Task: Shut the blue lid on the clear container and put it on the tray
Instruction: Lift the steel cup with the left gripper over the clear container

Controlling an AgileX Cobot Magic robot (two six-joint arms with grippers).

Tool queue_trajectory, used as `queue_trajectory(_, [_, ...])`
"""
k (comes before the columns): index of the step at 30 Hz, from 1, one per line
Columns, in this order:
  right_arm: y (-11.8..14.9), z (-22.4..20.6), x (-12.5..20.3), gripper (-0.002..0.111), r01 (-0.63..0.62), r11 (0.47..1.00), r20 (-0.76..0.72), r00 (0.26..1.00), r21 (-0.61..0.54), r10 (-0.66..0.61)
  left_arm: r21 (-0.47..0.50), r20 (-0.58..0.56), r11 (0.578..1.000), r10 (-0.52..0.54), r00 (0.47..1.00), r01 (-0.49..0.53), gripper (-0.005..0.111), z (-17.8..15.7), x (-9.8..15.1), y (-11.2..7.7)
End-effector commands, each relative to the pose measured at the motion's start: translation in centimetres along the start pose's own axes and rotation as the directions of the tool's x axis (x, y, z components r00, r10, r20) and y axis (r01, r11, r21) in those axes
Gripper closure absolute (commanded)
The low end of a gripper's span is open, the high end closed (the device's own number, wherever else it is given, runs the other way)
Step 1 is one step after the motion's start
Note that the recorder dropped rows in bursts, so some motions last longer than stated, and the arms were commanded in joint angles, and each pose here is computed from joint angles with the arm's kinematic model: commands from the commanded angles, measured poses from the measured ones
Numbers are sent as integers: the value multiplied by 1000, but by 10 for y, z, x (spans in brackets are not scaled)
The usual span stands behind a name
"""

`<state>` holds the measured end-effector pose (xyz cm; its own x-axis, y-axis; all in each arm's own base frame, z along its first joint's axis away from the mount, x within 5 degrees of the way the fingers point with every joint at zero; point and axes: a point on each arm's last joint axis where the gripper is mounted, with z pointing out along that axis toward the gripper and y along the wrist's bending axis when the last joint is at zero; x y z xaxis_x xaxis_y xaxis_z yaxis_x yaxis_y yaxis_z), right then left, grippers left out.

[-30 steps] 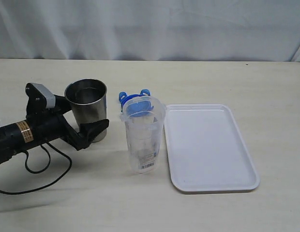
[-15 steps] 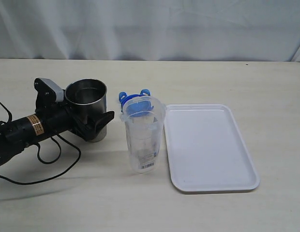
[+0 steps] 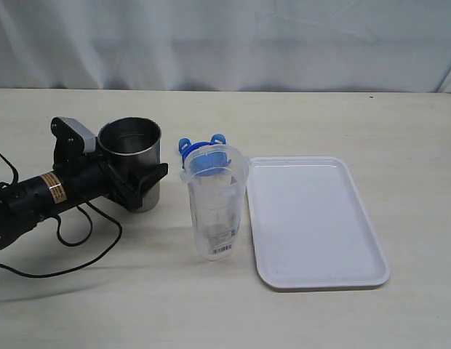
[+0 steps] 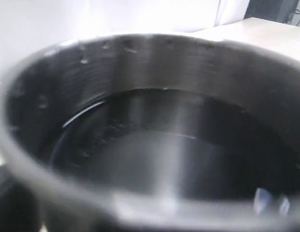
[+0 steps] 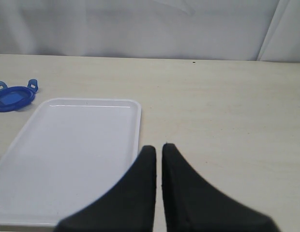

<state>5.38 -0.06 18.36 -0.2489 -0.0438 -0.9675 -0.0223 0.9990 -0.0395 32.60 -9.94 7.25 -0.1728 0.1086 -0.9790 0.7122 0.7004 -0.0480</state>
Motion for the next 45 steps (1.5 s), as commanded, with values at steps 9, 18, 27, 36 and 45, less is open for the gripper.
queue_trajectory(9, [0,0,1,104,5,1000,0,1000,5,-5,45,0,999,13,1000,-13,107,2,1,-5])
queue_trajectory(18, [0,0,1,104,5,1000,0,1000,5,-5,45,26,998,32,999,-33,107,6,-7,-1])
queue_trajectory(27, [0,0,1,104,5,1000,0,1000,5,-5,52,82,998,36,996,-40,107,12,-27,4])
queue_trajectory(36, [0,0,1,104,5,1000,0,1000,5,-5,55,170,997,44,984,-54,107,10,-65,6])
queue_trajectory(45, [0,0,1,104,5,1000,0,1000,5,-5,116,262,986,82,962,-116,107,33,-97,-10])
